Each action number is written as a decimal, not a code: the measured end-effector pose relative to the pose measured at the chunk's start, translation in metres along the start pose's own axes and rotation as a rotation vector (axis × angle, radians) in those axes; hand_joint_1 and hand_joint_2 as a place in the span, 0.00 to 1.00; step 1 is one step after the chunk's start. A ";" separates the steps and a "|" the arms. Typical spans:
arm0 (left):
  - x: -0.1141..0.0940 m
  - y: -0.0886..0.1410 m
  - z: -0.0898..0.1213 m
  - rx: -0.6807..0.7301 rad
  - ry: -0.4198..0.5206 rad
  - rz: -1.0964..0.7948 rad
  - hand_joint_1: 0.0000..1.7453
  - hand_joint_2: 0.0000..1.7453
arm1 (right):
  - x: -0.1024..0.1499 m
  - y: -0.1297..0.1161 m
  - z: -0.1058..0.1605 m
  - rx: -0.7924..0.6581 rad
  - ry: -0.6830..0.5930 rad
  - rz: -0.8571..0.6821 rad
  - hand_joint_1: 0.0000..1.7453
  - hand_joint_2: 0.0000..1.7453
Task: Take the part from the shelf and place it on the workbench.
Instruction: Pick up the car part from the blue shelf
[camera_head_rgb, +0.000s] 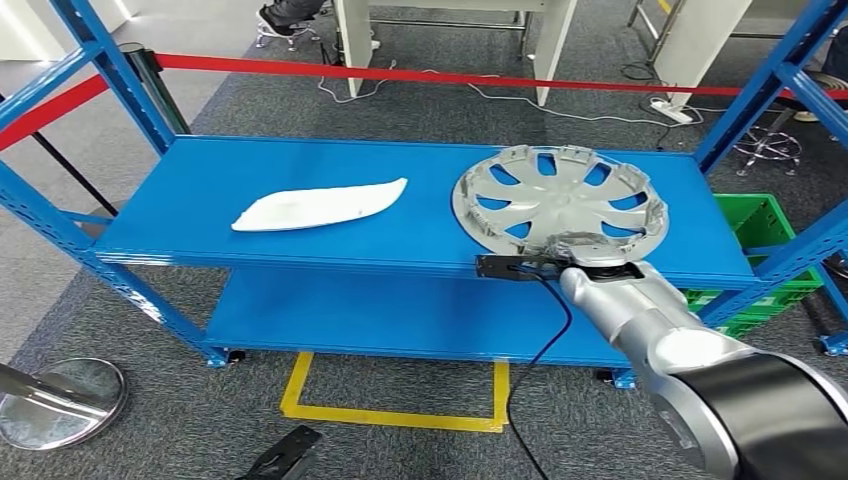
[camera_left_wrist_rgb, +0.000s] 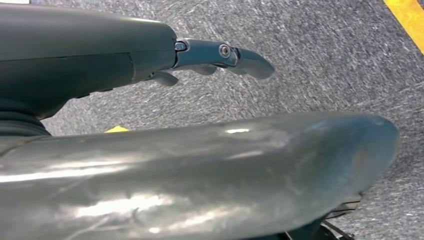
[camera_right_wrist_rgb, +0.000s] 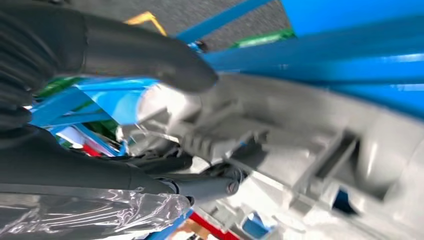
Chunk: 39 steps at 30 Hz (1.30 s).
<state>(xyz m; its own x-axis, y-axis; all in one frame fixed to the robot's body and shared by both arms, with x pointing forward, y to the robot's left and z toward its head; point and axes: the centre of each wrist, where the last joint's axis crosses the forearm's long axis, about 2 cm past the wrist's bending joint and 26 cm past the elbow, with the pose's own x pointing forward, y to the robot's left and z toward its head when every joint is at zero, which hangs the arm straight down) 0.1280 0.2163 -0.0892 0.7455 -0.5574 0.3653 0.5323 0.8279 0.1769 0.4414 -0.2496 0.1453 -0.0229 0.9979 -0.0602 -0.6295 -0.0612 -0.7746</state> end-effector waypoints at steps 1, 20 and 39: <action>-0.001 0.000 0.000 0.004 0.000 0.006 0.00 0.00 | 0.002 -0.001 0.000 -0.016 -0.018 0.001 1.00 1.00; -0.023 0.001 0.002 0.048 0.014 0.100 0.00 0.00 | 0.046 -0.013 0.008 -0.199 -0.245 0.021 1.00 1.00; -0.037 0.000 0.004 0.117 0.012 0.168 0.00 0.00 | 0.094 -0.058 0.031 -0.456 -0.479 0.068 1.00 1.00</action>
<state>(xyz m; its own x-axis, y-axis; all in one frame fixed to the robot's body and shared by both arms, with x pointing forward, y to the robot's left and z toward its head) 0.0986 0.2377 -0.0989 0.8251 -0.4111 0.3876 0.3505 0.9104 0.2196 0.4512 -0.1514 0.2038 -0.4602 0.8836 0.0867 -0.2255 -0.0219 -0.9740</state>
